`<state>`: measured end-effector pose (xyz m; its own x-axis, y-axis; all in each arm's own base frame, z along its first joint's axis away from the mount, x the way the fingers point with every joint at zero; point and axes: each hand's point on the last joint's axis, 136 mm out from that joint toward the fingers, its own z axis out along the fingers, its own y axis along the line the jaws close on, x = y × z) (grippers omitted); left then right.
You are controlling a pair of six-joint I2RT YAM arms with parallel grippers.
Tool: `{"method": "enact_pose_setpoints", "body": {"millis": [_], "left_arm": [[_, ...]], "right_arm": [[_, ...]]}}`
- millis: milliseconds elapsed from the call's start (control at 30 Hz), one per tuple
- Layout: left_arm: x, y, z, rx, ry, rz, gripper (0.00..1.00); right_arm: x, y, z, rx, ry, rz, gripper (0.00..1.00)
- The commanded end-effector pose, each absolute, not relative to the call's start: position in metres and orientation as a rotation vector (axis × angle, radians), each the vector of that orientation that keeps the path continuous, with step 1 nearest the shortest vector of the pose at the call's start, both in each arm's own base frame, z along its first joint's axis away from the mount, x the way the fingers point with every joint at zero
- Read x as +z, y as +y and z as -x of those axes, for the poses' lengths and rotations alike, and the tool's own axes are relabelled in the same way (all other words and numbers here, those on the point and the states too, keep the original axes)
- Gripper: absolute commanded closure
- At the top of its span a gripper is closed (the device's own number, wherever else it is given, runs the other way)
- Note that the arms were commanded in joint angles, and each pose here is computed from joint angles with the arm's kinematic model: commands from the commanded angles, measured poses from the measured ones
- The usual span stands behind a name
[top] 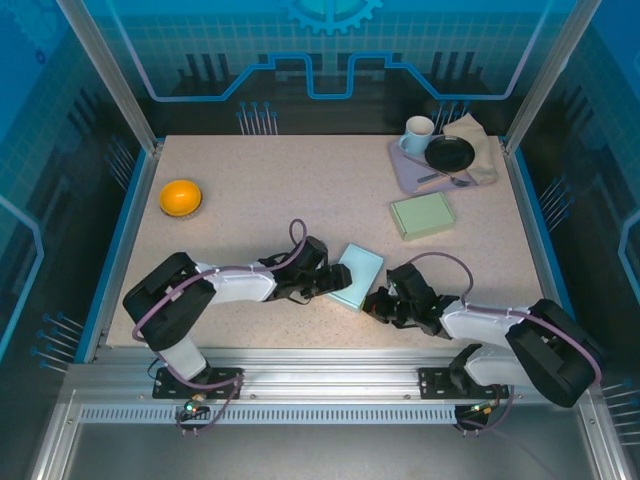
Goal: Fold the paper box
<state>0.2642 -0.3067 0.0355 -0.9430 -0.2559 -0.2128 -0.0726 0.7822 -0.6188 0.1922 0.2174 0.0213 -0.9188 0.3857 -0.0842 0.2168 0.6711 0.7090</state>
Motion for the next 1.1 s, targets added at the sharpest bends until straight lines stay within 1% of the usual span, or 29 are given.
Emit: {"method": "enact_pose_setpoints", "body": {"millis": [0, 100, 233, 333, 400, 500, 600, 633, 667, 733, 767, 867, 967, 1067], "left_arm": [[0.039, -0.327, -0.239, -1.034, 2.729, 0.274, 0.25], [0.044, -0.323, -0.244, -1.009, 2.713, 0.291, 0.25], [0.043, -0.324, -0.248, -0.998, 2.725, 0.314, 0.26], [0.036, -0.300, -0.261, -0.889, 2.740, 0.359, 0.26], [0.038, -0.279, -0.276, -0.841, 2.728, 0.390, 0.25], [0.047, -0.240, -0.301, -0.715, 2.716, 0.415, 0.22], [0.071, -0.211, -0.315, -0.633, 2.672, 0.425, 0.21], [0.081, -0.205, -0.315, -0.610, 2.654, 0.422, 0.20], [0.090, -0.199, -0.313, -0.581, 2.640, 0.417, 0.19], [0.103, -0.190, -0.306, -0.569, 2.616, 0.434, 0.18], [0.105, -0.186, -0.299, -0.581, 2.608, 0.458, 0.18], [0.105, -0.192, -0.278, -0.667, 2.584, 0.495, 0.18], [0.093, -0.213, -0.261, -0.767, 2.573, 0.498, 0.17], [0.081, -0.233, -0.258, -0.821, 2.568, 0.510, 0.17]], "right_arm": [[0.080, 0.251, -0.214, 1.333, 2.420, -0.478, 0.98], [0.082, 0.249, -0.216, 1.343, 2.373, -0.548, 0.99], [0.085, 0.253, -0.220, 1.349, 2.353, -0.543, 0.99], [0.069, 0.243, -0.207, 1.166, 2.502, -0.476, 0.97], [0.058, 0.223, -0.197, 0.988, 2.581, -0.428, 0.89], [0.043, 0.182, -0.183, 0.688, 2.658, -0.344, 0.80], [0.046, 0.146, -0.177, 0.442, 2.677, -0.192, 0.72], [0.051, 0.140, -0.178, 0.388, 2.667, -0.116, 0.66], [0.059, 0.136, -0.181, 0.346, 2.655, -0.043, 0.60], [0.078, 0.137, -0.194, 0.322, 2.604, 0.119, 0.54], [0.089, 0.138, -0.203, 0.303, 2.573, 0.186, 0.50], [0.117, 0.150, -0.233, 0.294, 2.477, 0.359, 0.40], [0.131, 0.163, -0.265, 0.377, 2.433, 0.447, 0.37], [0.133, 0.174, -0.298, 0.474, 2.436, 0.506, 0.35]]}}
